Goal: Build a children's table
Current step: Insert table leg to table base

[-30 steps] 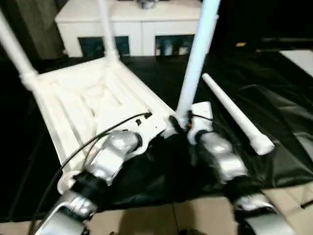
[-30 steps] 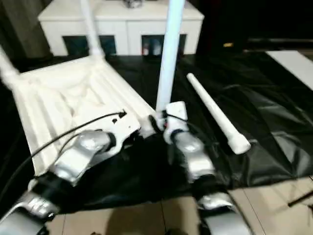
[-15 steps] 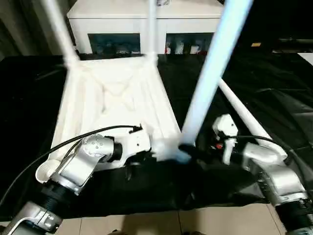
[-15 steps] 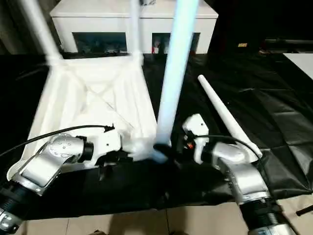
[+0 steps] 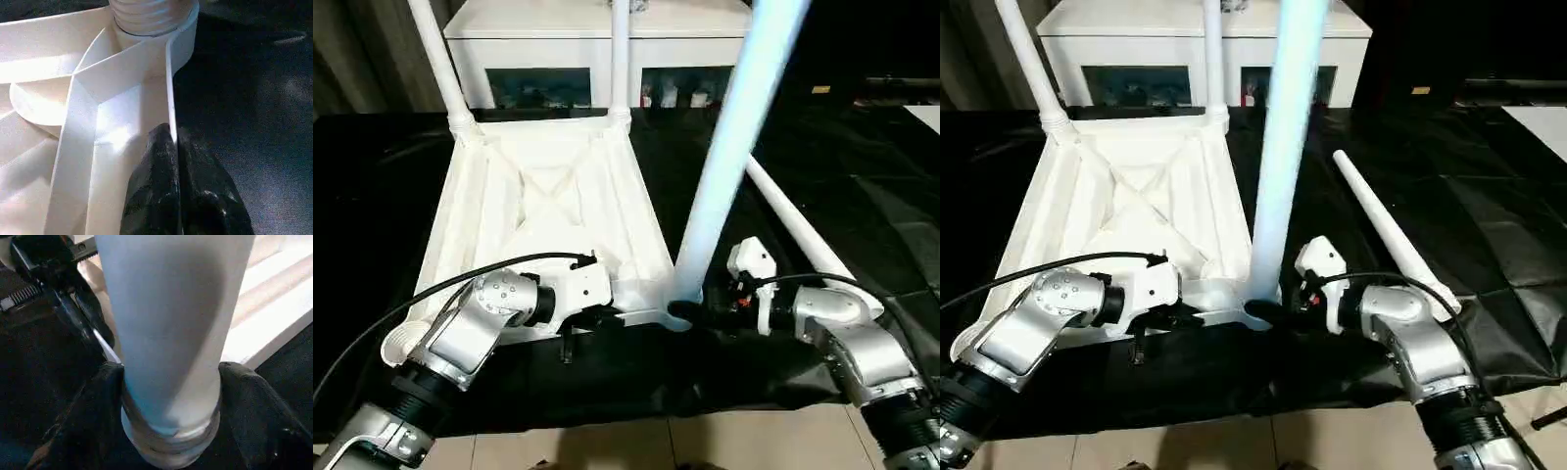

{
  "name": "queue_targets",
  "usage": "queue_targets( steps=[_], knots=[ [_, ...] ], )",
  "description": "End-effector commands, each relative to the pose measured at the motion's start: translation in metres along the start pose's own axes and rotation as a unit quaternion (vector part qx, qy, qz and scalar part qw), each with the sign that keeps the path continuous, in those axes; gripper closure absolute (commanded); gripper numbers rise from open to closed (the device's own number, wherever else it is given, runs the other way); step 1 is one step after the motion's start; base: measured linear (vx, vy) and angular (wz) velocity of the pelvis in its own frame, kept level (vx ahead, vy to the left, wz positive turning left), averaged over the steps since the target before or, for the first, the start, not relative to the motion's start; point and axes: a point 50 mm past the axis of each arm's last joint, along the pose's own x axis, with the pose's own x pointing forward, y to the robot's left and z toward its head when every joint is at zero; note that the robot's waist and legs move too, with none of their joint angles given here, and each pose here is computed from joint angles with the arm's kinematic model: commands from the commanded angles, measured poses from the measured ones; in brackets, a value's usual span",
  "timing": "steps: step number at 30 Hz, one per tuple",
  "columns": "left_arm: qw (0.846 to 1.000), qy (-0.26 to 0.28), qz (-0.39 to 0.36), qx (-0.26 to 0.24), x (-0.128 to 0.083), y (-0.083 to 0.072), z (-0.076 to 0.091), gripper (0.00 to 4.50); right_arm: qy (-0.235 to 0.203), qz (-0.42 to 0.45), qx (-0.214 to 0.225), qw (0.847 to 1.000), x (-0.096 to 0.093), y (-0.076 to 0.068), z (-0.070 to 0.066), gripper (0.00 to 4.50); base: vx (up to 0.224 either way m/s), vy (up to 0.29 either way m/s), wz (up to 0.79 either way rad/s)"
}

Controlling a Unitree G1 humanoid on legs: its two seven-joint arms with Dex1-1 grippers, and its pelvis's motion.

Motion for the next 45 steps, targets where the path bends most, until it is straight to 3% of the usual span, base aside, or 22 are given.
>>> queue_targets(
  steps=[1,7,9,12,16,18,22,24,25,32,35,40,45],
  knots=[
    [0.999,-0.009,0.0,0.032,-0.003,0.002,0.009,4.5,0.018,-0.001,-0.004,1.0,-0.001,-0.002,-0.002,1.67,0.0,0.0,0.0],
    [1.0,-0.007,0.0,0.029,-0.003,0.002,0.007,4.5,0.022,-0.021,0.003,1.0,0.001,-0.004,-0.007,1.84,0.0,0.0,0.0],
    [1.0,-0.005,0.014,0.02,0.0,0.003,0.007,4.5,0.015,-0.083,0.013,0.996,0.006,-0.013,-0.009,1.85,0.0,0.0,0.0],
    [0.996,-0.017,0.08,-0.037,0.014,0.013,0.012,4.5,0.0,-0.241,0.075,0.968,0.022,-0.031,-0.013,1.86,-0.018,-0.001,-0.04],
    [0.992,-0.023,0.106,-0.064,0.024,0.016,0.016,4.5,-0.003,-0.301,0.109,0.947,0.032,-0.035,-0.015,1.86,0.0,0.0,0.0],
    [0.982,-0.032,0.153,-0.109,0.038,0.024,0.025,4.5,-0.007,-0.345,0.131,0.929,0.052,-0.034,-0.013,1.86,0.0,0.0,0.0],
    [0.973,-0.027,0.191,-0.129,0.052,0.03,0.032,4.5,-0.01,-0.37,0.142,0.918,0.078,-0.028,-0.007,1.86,0.0,0.0,0.0],
    [0.972,-0.021,0.197,-0.123,0.058,0.032,0.036,4.5,-0.023,-0.358,0.143,0.922,0.093,-0.023,0.002,1.86,0.0,0.0,0.0],
    [0.973,-0.021,0.199,-0.118,0.059,0.032,0.038,4.5,-0.052,-0.333,0.145,0.93,0.1,-0.02,0.011,1.51,0.0,0.0,0.0],
    [0.978,-0.009,0.187,-0.095,0.046,0.03,0.03,4.5,-0.069,-0.323,0.092,0.939,0.083,-0.025,0.016,0.7,0.0,0.0,0.0],
    [0.985,-0.003,0.161,-0.07,0.034,0.025,0.022,4.5,-0.06,-0.3,0.043,0.951,0.06,-0.03,0.016,0.62,0.0,0.0,0.0],
    [0.995,-0.032,0.082,-0.057,0.017,0.011,0.015,4.5,-0.076,-0.136,0.035,0.987,0.016,-0.015,0.011,0.62,0.0,0.0,0.0],
    [0.999,-0.036,0.011,-0.037,0.006,-0.001,0.011,4.5,-0.053,-0.041,0.026,0.997,-0.009,-0.004,0.007,0.62,0.0,0.0,0.0]
  ],
)
